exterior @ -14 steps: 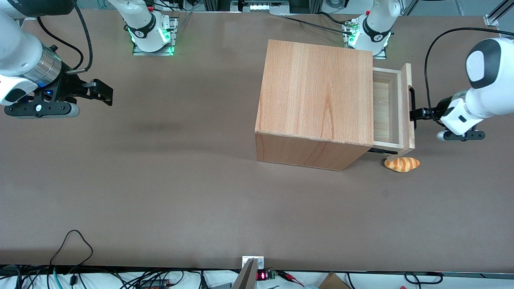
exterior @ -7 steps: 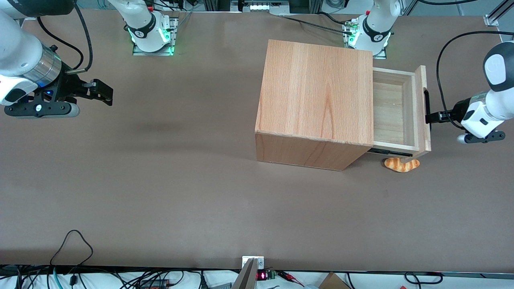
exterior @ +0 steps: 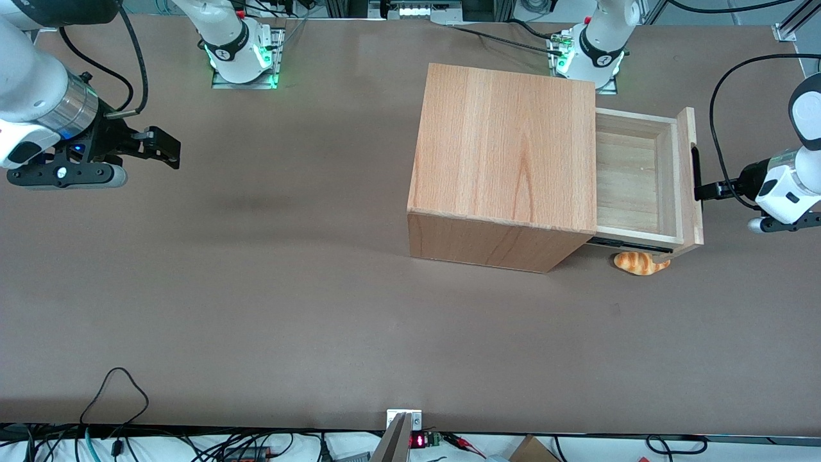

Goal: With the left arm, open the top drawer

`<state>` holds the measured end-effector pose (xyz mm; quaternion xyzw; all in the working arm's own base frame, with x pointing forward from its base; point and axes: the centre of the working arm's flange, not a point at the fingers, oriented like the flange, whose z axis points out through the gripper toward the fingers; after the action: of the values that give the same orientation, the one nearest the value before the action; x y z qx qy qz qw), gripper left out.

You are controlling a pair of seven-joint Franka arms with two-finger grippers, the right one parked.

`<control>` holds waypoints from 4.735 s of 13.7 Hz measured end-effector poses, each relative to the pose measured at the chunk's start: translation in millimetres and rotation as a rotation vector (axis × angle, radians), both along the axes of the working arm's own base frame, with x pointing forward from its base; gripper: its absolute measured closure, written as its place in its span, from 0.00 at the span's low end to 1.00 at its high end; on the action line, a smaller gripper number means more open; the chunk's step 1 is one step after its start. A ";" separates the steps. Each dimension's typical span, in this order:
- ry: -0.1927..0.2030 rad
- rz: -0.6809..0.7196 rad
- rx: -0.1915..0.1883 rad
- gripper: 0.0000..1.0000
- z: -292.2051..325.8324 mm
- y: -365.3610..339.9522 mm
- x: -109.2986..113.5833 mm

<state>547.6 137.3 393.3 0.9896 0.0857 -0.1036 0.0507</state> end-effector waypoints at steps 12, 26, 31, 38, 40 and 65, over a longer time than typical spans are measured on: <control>0.014 0.056 -0.113 0.00 23.4 31.1 13.8; -0.097 -0.041 -0.105 0.00 146.0 0.9 41.8; -0.136 -0.127 -0.034 0.00 180.7 -39.2 41.4; -0.155 -0.181 0.049 0.00 205.0 -103.1 38.1; -0.177 -0.187 0.067 0.00 219.6 -112.0 31.6; -0.229 -0.170 0.113 0.00 246.2 -123.7 -9.2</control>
<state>538.4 13.6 639.5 0.9999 0.0010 0.0108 -0.0049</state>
